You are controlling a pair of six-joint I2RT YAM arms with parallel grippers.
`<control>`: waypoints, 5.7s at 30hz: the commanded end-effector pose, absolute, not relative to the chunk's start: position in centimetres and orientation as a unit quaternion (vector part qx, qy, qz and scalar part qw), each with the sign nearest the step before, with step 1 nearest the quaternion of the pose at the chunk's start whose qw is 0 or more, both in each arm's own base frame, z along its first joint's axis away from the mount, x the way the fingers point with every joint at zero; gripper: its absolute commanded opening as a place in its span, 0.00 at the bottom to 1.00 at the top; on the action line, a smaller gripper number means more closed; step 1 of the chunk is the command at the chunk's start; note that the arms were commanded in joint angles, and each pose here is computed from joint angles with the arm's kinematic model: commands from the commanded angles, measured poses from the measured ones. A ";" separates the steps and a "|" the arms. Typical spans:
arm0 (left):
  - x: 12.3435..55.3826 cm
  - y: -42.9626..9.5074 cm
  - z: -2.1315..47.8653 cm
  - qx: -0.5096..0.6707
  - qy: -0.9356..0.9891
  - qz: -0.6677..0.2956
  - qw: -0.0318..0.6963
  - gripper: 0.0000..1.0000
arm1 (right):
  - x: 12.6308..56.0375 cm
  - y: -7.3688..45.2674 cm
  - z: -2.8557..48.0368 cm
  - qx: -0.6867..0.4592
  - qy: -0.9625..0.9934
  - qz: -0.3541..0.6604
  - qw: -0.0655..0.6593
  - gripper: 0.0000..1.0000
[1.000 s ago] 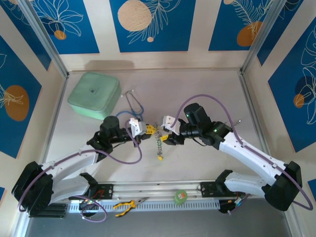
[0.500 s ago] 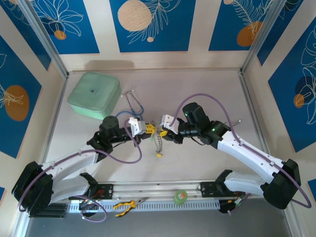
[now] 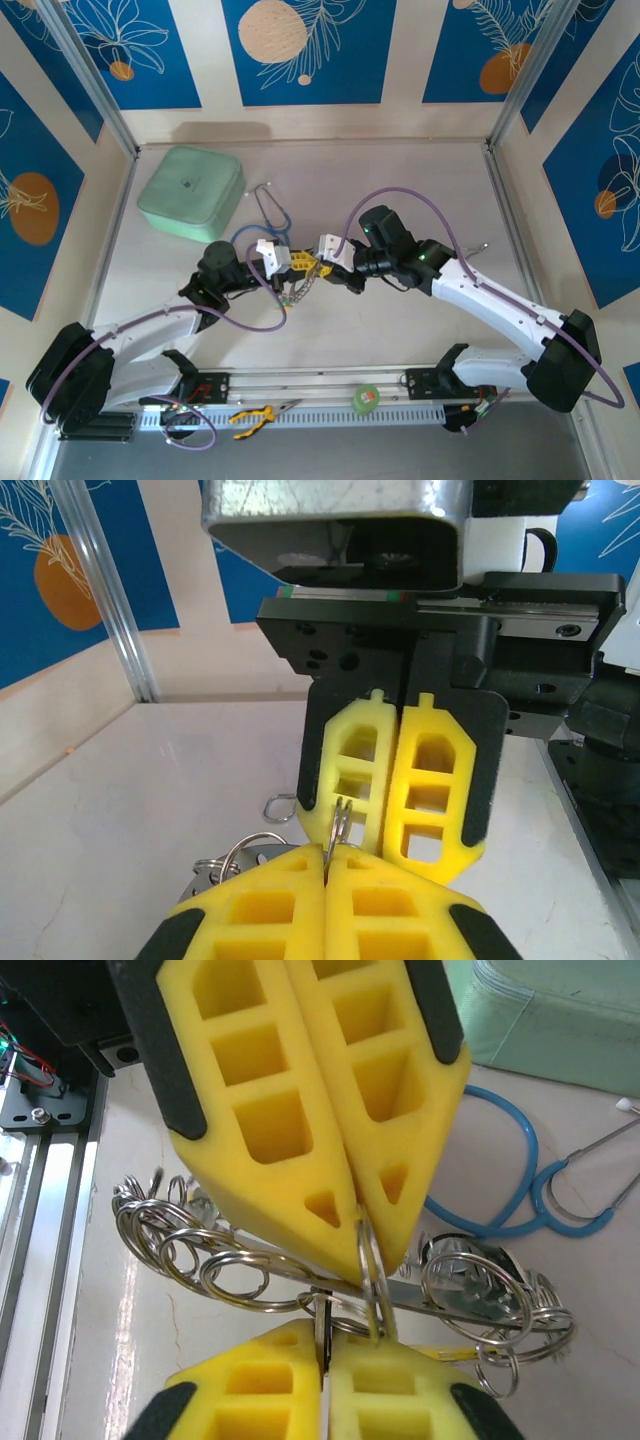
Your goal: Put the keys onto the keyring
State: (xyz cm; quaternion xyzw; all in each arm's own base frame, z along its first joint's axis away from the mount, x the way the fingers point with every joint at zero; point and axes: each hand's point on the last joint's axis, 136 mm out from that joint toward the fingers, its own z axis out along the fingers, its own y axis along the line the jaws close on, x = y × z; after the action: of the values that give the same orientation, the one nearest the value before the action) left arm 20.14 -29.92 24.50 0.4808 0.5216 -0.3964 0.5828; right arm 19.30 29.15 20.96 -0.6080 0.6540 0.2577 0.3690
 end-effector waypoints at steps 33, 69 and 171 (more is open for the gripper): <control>18.1 -30.7 26.7 0.509 0.450 -0.434 0.591 0.00 | 18.6 29.3 24.4 -0.604 0.602 0.339 0.397 0.07; 18.6 -30.4 24.1 0.561 0.508 -0.365 0.542 0.07 | 17.8 30.9 25.0 -0.715 0.582 0.214 0.324 0.00; 19.5 -30.0 24.0 0.555 0.529 -0.338 0.546 0.24 | 18.3 28.8 24.1 -0.674 0.596 0.262 0.350 0.00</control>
State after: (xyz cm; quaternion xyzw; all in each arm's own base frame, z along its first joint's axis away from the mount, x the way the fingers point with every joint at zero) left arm 19.86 -29.99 23.22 0.5287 0.5372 -0.3573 0.5516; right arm 18.87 28.74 23.11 -0.6484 0.6124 0.2814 0.3540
